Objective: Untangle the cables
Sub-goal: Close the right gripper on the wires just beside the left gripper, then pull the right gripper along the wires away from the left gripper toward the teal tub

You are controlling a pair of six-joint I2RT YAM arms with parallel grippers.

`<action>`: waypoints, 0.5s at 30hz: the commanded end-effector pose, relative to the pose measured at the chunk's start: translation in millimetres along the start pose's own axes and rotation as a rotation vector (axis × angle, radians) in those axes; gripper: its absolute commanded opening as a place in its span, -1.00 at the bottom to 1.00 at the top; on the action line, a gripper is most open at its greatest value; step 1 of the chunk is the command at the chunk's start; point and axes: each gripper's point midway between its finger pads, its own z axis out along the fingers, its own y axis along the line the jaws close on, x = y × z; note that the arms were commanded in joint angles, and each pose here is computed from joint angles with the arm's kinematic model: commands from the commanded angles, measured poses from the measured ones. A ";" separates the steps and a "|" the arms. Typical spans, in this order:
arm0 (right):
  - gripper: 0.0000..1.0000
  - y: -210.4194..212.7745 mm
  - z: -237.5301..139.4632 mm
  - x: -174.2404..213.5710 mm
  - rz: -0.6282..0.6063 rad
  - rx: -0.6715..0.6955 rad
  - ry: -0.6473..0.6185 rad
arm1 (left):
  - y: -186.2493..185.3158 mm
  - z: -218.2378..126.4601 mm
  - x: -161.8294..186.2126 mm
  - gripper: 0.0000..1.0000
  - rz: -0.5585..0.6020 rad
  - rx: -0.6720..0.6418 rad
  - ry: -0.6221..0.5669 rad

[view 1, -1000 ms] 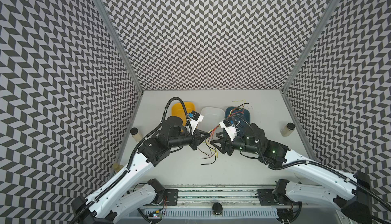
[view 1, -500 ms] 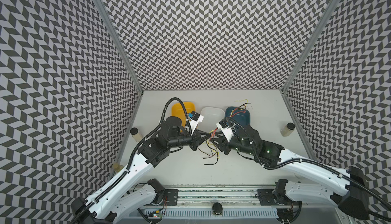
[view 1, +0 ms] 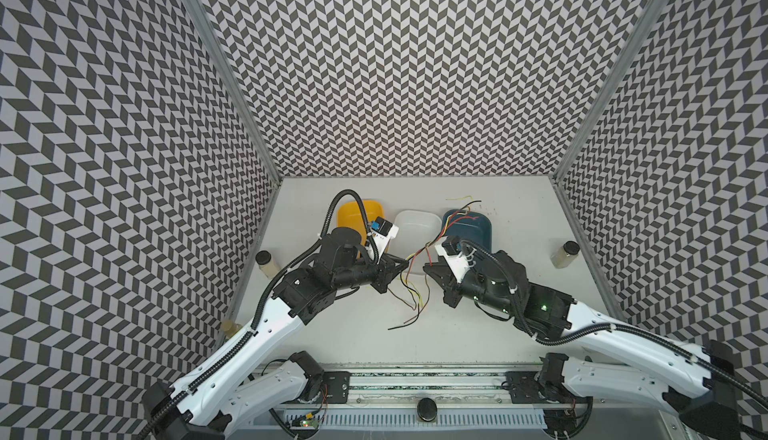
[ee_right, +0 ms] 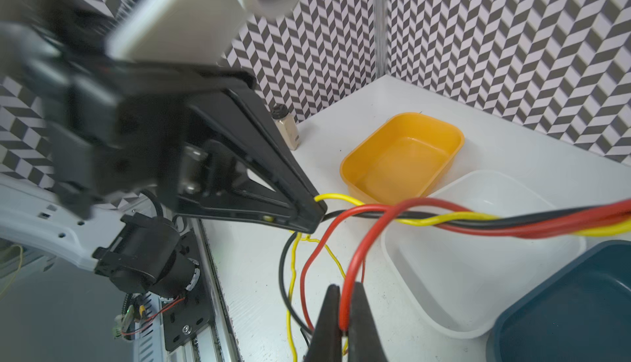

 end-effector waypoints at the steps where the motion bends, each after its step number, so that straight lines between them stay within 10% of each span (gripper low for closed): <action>1: -1.00 -4.2 -25.2 -24.1 0.007 0.025 -0.106 | 34.6 -0.1 9.7 -1.00 0.001 -0.200 0.070; 15: -1.00 -64.7 -101.0 -78.2 0.036 0.350 -0.285 | 50.3 -5.0 31.0 -1.00 0.159 -0.424 0.206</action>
